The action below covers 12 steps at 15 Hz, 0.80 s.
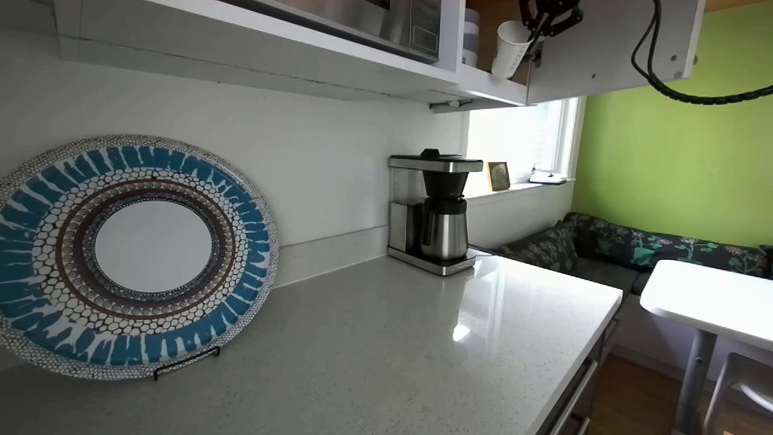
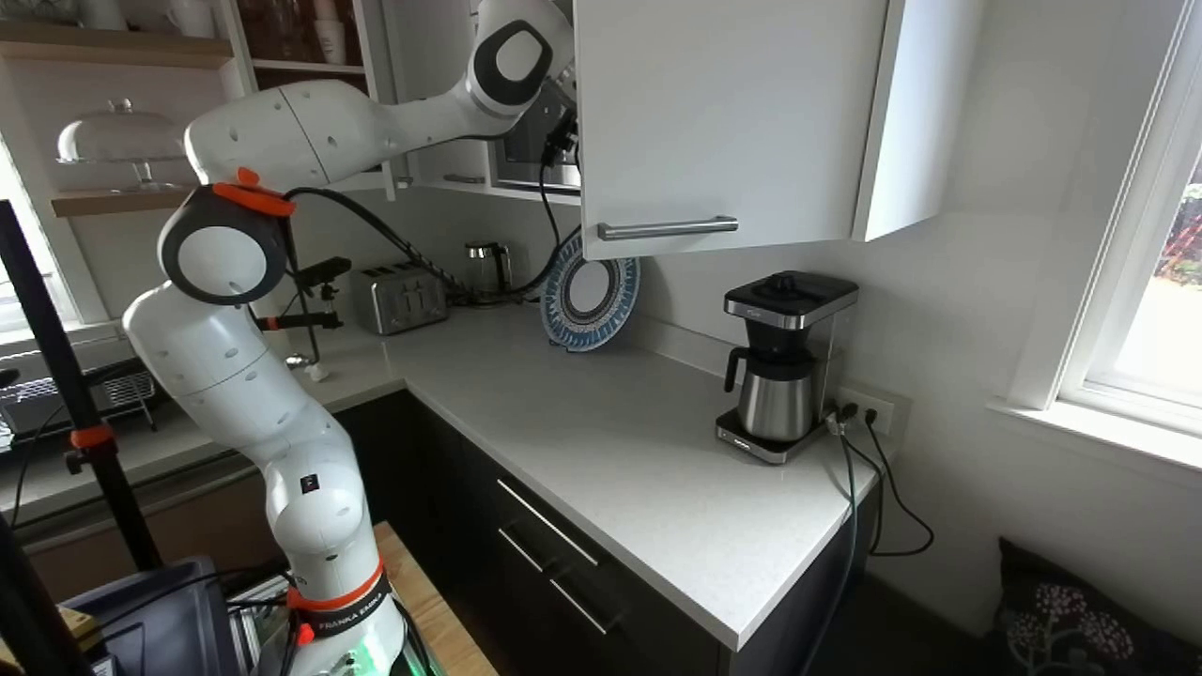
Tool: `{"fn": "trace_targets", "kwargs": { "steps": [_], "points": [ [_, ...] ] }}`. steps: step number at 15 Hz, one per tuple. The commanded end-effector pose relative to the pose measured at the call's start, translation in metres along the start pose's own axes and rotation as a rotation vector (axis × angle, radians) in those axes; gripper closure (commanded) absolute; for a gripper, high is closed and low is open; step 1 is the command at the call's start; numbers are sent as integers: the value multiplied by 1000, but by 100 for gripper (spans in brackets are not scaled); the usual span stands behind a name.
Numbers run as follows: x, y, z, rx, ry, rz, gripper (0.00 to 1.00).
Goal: Pick up the paper cup and put it on the bottom shelf of the open cabinet
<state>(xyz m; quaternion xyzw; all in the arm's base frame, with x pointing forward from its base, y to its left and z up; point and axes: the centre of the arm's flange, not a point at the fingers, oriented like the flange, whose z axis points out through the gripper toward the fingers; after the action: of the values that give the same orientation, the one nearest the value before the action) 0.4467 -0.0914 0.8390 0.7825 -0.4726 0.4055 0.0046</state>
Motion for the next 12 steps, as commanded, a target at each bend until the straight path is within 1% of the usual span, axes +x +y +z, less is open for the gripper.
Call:
{"fn": "trace_targets", "kwargs": {
  "steps": [1,2,6,7,12],
  "points": [
    [33,0,-21,40,10,40,99],
    [39,0,-23,51,-21,87,99],
    [61,-3,-19,100,-58,184,99],
    [66,-4,-17,102,-52,206,99],
    [84,-17,-2,111,-105,322,99]
  ]
}}
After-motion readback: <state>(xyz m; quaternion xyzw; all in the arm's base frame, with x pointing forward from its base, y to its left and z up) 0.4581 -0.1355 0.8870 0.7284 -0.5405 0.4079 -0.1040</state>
